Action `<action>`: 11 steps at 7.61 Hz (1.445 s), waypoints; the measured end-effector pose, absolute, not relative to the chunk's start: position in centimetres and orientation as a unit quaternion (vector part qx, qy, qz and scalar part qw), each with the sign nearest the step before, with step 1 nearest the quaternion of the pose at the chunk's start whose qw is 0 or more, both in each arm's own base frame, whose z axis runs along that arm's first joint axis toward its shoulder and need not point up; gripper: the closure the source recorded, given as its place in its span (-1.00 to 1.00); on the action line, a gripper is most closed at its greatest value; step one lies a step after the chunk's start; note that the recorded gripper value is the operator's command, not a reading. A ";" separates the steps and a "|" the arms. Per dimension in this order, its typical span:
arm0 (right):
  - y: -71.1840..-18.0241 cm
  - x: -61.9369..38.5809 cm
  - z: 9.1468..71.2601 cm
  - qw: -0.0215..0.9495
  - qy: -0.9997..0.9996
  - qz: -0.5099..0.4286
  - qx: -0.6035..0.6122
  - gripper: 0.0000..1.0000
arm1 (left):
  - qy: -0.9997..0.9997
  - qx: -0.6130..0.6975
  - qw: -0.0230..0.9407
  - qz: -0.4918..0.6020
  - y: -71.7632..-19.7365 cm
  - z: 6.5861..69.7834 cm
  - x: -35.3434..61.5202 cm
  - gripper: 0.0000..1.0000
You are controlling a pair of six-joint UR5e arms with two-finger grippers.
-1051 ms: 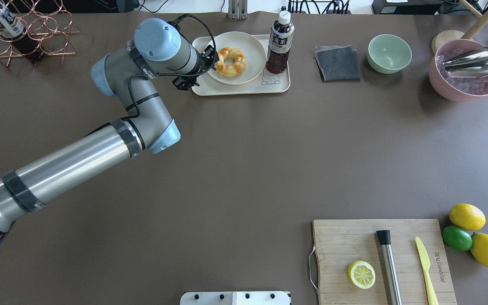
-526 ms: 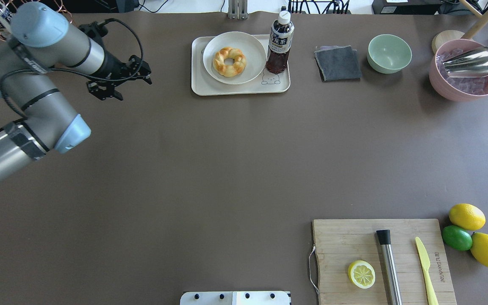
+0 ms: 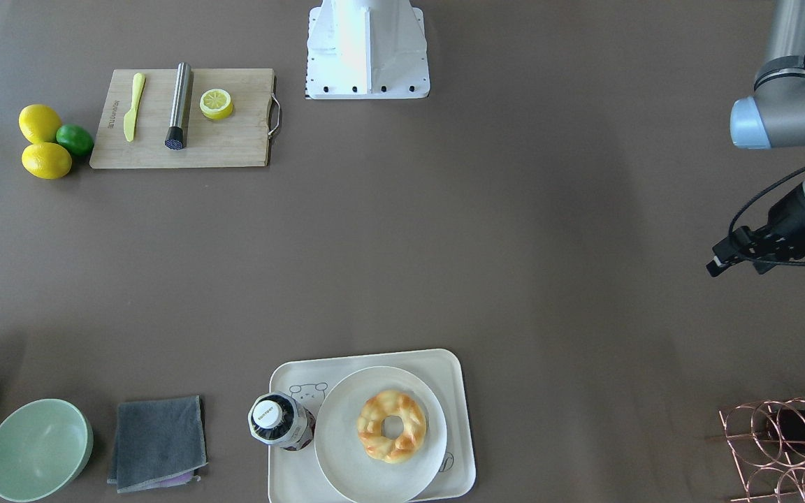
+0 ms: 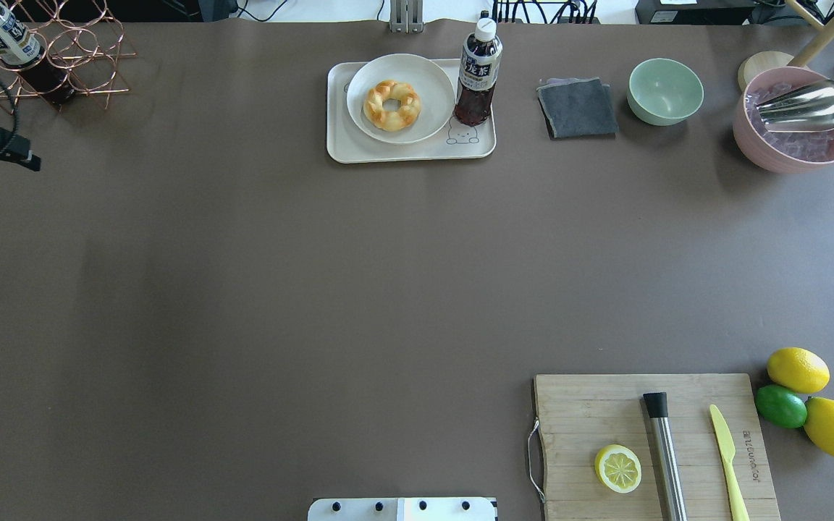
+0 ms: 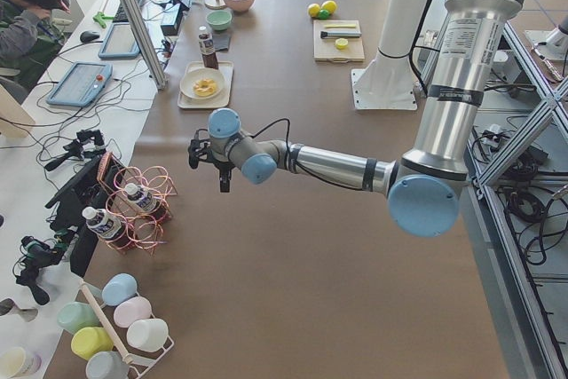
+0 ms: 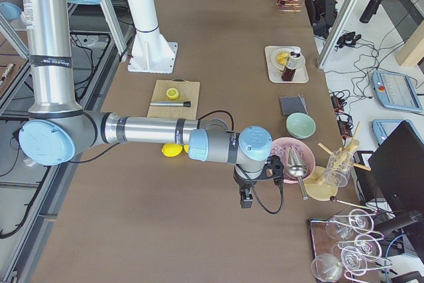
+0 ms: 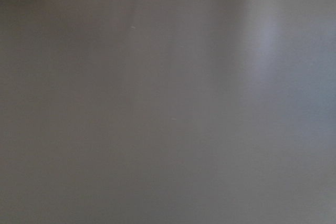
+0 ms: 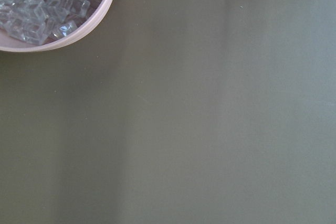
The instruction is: Place donut on tray
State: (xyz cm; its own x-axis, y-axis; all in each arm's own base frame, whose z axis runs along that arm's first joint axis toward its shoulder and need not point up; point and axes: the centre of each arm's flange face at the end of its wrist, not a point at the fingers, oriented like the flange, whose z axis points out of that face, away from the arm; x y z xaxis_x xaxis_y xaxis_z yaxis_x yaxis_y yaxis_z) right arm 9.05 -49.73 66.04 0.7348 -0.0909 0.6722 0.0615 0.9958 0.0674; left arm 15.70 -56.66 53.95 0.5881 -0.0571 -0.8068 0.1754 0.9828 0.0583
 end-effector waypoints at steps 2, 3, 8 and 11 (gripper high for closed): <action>-49.1 9.7 66.6 0.933 -0.356 -0.035 0.018 -1.00 | 0.416 0.073 0.906 -0.026 -53.4 60.8 7.6 -0.96; -48.9 9.8 66.8 0.934 -0.356 -0.034 0.017 -1.00 | 0.407 0.070 0.911 -0.014 -52.6 62.4 4.1 -0.96; -48.5 9.9 67.1 0.934 -0.355 -0.032 0.015 -1.00 | 0.384 0.037 0.922 -0.006 -49.7 61.4 -8.8 -0.96; -48.5 9.9 67.1 0.934 -0.355 -0.032 0.015 -1.00 | 0.387 0.021 0.922 -0.010 -47.4 64.0 -11.3 -0.96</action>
